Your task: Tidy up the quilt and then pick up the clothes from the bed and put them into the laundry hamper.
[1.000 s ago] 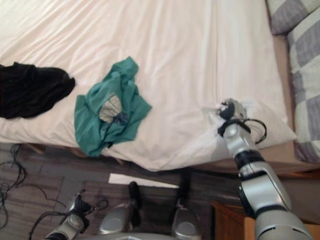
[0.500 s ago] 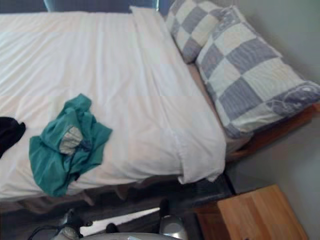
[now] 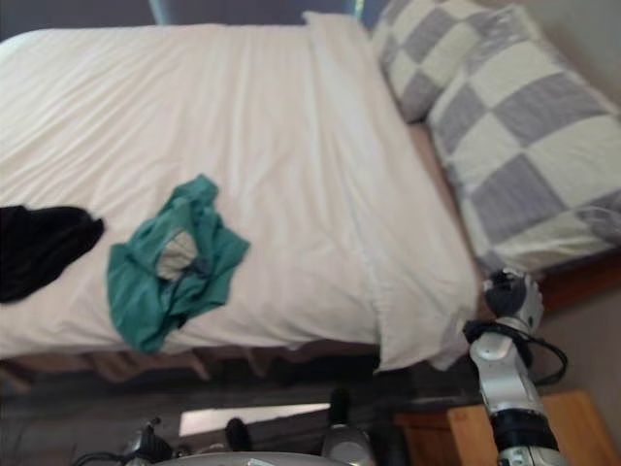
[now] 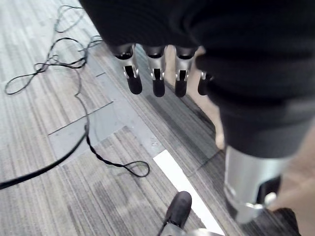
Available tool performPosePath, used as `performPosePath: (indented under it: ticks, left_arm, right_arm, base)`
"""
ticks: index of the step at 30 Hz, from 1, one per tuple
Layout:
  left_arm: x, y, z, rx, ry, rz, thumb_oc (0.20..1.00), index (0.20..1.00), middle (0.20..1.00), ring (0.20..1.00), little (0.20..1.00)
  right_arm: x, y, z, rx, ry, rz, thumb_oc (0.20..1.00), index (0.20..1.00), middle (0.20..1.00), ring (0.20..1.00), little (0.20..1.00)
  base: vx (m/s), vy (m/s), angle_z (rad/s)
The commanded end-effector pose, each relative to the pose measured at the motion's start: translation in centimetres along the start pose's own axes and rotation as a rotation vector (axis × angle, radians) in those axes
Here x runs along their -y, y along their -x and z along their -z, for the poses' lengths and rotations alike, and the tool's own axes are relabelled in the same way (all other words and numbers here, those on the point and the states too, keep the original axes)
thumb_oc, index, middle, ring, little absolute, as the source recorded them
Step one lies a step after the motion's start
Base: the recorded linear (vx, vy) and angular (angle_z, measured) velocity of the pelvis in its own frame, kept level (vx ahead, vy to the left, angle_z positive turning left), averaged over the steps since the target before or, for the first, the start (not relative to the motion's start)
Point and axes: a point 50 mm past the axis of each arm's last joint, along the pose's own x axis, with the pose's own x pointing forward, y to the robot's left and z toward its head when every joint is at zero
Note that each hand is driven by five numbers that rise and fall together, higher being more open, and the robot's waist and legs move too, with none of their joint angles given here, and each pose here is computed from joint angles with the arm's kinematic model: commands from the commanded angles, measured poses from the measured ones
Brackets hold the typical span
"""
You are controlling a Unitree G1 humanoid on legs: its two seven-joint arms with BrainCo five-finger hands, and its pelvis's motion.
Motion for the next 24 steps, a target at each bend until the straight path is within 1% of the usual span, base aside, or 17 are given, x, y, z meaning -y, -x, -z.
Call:
performPosePath:
  ticks: [1, 4, 5, 6, 7, 10, 12, 13, 14, 16, 17, 18, 19, 20, 22, 23, 24]
  left_arm:
    - [-2.6, -0.9, -2.7, 0.065, 0.01, -0.092, 1.0, 1.0, 1.0, 1.0, 1.0]
    - [-2.9, -1.0, -3.7, 0.095, 0.023, -0.104, 1.0, 1.0, 1.0, 1.0, 1.0]
    - [-2.9, -1.0, -3.7, 0.095, 0.024, -0.105, 1.0, 1.0, 1.0, 1.0, 1.0]
    - [-3.0, -1.1, -3.9, 0.096, 0.024, -0.11, 1.0, 1.0, 1.0, 1.0, 1.0]
    - [-3.2, -1.1, -4.0, 0.094, 0.024, -0.114, 1.0, 1.0, 1.0, 1.0, 1.0]
    - [-3.3, -1.2, -3.4, 0.062, -0.006, -0.116, 1.0, 1.0, 1.0, 1.0, 1.0]
    - [-3.2, -1.2, -2.7, 0.034, -0.029, -0.111, 1.0, 1.0, 1.0, 1.0, 1.0]
    - [-3.2, -1.2, -2.6, 0.033, -0.029, -0.111, 1.0, 1.0, 1.0, 1.0, 1.0]
    - [-3.2, -1.2, -2.0, 0.018, -0.05, -0.101, 1.0, 1.0, 1.0, 1.0, 1.0]
    - [-3.1, -1.2, -1.8, 0.019, -0.066, -0.09, 1.0, 1.0, 1.0, 1.0, 1.0]
    - [-3.3, -1.3, -2.1, 0.026, -0.066, -0.084, 1.0, 1.0, 1.0, 1.0, 1.0]
    - [-4.0, -1.4, -2.6, 0.048, -0.084, -0.072, 1.0, 1.0, 1.0, 1.0, 1.0]
    - [-4.0, -1.4, -2.6, 0.048, -0.083, -0.072, 1.0, 1.0, 1.0, 1.0, 1.0]
    - [-4.7, -1.5, -2.7, 0.058, -0.103, -0.067, 1.0, 1.0, 1.0, 1.0, 1.0]
    - [-4.8, -1.6, -2.5, 0.053, -0.111, -0.05, 1.0, 1.0, 1.0, 1.0, 1.0]
    - [-4.8, -1.5, -2.9, 0.073, -0.101, -0.047, 1.0, 1.0, 1.0, 1.0, 1.0]
    - [-4.8, -1.5, -2.9, 0.073, -0.101, -0.047, 1.0, 1.0, 1.0, 1.0, 1.0]
  right_arm:
    - [0.3, -2.3, -1.4, -0.025, -0.051, 0.036, 0.2, 0.2, 0.2, 0.2, 0.2]
    - [-3.4, 0.3, 3.9, -0.281, 0.028, -0.139, 0.2, 0.2, 0.2, 0.2, 0.2]
    - [-3.4, 0.3, 3.9, -0.28, 0.028, -0.139, 0.2, 0.2, 0.2, 0.2, 0.2]
    - [-4.3, 1.3, 5.2, -0.342, 0.04, -0.184, 0.2, 0.2, 0.2, 0.2, 0.2]
    - [-5.0, 2.4, 6.4, -0.397, 0.058, -0.228, 0.2, 0.2, 0.2, 0.2, 0.2]
    - [-6.6, 7.6, 11.1, -0.596, 0.16, -0.41, 0.2, 0.2, 0.2, 0.2, 0.2]
    - [-7.0, 11.2, 13.7, -0.709, 0.21, -0.506, 0.2, 0.2, 0.2, 0.2, 0.2]
    - [-7.0, 11.2, 13.7, -0.709, 0.21, -0.507, 0.2, 0.2, 0.2, 0.2, 0.2]
    - [-6.6, 15.0, 16.2, -0.821, 0.252, -0.59, 0.2, 0.2, 0.2, 0.2, 0.2]
    - [-5.9, 18.0, 18.0, -0.93, 0.29, -0.661, 0.2, 0.2, 0.2, 0.2, 0.2]
    - [-5.8, 18.8, 18.4, -0.96, 0.316, -0.718, 0.2, 0.2, 0.2, 0.2, 0.2]
    - [-5.5, 20.9, 19.3, -1.001, 0.397, -0.844, 0.231, 0.231, 0.231, 0.231, 0.231]
    - [-5.5, 20.9, 19.3, -1.001, 0.397, -0.845, 0.655, 0.655, 0.655, 0.655, 0.655]
    - [-5.3, 21.7, 19.6, -1.001, 0.437, -0.924, 1.0, 1.0, 1.0, 1.0, 1.0]
    - [-5.5, 21.9, 19.5, -0.99, 0.459, -0.96, 1.0, 1.0, 1.0, 1.0, 1.0]
    - [-5.7, 20.9, 19.1, -0.949, 0.455, -0.941, 1.0, 1.0, 1.0, 1.0, 1.0]
    - [-5.7, 20.9, 19.1, -0.949, 0.454, -0.941, 1.0, 1.0, 1.0, 1.0, 1.0]
  base:
    - [-0.03, 0.009, 0.28]
    - [-0.05, 0.01, 0.18]
    - [-0.04, -0.01, 0.25]
    - [-0.03, -0.002, 0.19]
    - [-0.03, -0.002, 0.06]
    - [0.0, 0.017, 0.12]
    - [0.03, 0.034, 0.16]
    - [0.05, 0.066, 0.02]
    - [0.05, 0.088, -0.02]
    - [0.03, 0.084, 0.0]
    - [-0.04, 0.063, -0.03]
    - [-0.05, 0.049, -0.15]
    - [-0.06, 0.066, -0.12]
    - [-0.02, 0.031, -0.02]
    - [0.05, -0.059, -0.1]
    - [0.07, -0.098, -0.14]
    - [0.0, -0.051, 0.0]
